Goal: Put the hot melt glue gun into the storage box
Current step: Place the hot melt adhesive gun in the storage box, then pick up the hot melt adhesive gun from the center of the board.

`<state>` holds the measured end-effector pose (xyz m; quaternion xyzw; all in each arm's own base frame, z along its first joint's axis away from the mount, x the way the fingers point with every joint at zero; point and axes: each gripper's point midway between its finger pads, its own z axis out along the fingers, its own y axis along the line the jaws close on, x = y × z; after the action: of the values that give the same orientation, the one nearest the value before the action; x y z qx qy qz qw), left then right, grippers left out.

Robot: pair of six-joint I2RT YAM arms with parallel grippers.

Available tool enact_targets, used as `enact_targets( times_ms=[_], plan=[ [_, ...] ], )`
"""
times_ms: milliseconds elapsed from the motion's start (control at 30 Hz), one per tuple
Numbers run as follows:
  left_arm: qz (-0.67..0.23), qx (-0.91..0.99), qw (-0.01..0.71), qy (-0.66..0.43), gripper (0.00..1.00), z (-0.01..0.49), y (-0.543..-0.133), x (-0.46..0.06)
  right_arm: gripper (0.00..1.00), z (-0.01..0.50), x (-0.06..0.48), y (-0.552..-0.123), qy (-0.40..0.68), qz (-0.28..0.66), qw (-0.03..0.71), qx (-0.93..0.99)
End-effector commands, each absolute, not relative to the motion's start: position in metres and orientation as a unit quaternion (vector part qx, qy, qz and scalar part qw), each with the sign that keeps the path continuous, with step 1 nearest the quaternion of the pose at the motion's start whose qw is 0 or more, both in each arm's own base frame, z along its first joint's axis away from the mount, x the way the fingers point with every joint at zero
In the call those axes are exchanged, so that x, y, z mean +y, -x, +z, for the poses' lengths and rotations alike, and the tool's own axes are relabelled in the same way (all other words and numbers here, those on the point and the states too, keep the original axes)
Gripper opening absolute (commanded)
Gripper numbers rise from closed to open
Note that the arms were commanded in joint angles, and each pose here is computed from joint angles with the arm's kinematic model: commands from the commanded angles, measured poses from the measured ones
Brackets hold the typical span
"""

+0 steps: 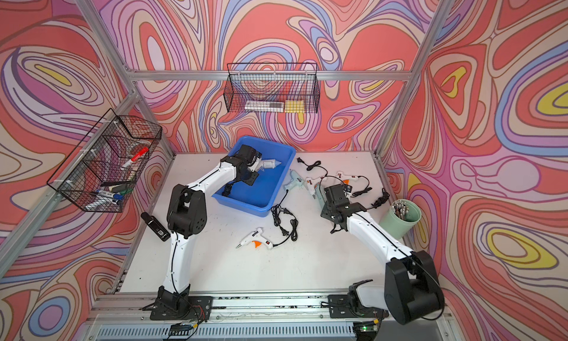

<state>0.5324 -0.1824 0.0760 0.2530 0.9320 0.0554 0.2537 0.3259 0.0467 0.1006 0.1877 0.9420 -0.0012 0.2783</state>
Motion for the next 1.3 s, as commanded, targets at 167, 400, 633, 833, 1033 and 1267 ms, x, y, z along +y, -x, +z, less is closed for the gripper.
enact_targets(
  times_ms=[167, 400, 633, 833, 1033, 1267],
  plan=[
    [0.069, 0.937, 0.241, -0.245, 0.44, 0.068, -0.540, -0.175, 0.67, 0.083, 0.105, -0.347, -0.082, 0.115, 0.232, 0.963],
    [0.058, 0.939, 0.252, -0.228, 0.80, 0.087, -0.536, -0.174, 0.63, 0.068, 0.140, -0.334, -0.048, 0.144, 0.206, 0.967],
    [0.044, 0.937, 0.298, -0.178, 0.99, 0.149, -0.512, -0.165, 0.60, 0.083, 0.214, -0.298, 0.060, 0.168, 0.209, 0.961],
    [0.026, 0.932, 0.340, -0.124, 0.99, 0.203, -0.475, -0.148, 0.60, 0.089, 0.265, -0.265, 0.189, 0.184, 0.198, 0.944],
    [-0.010, 0.927, 0.369, -0.066, 0.99, 0.230, -0.435, -0.135, 0.58, 0.067, 0.299, -0.235, 0.304, 0.142, 0.154, 0.929],
    [-0.063, 0.907, 0.416, -0.010, 0.99, 0.254, -0.393, -0.124, 0.58, 0.044, 0.326, -0.223, 0.376, 0.103, 0.127, 0.912]
  ],
)
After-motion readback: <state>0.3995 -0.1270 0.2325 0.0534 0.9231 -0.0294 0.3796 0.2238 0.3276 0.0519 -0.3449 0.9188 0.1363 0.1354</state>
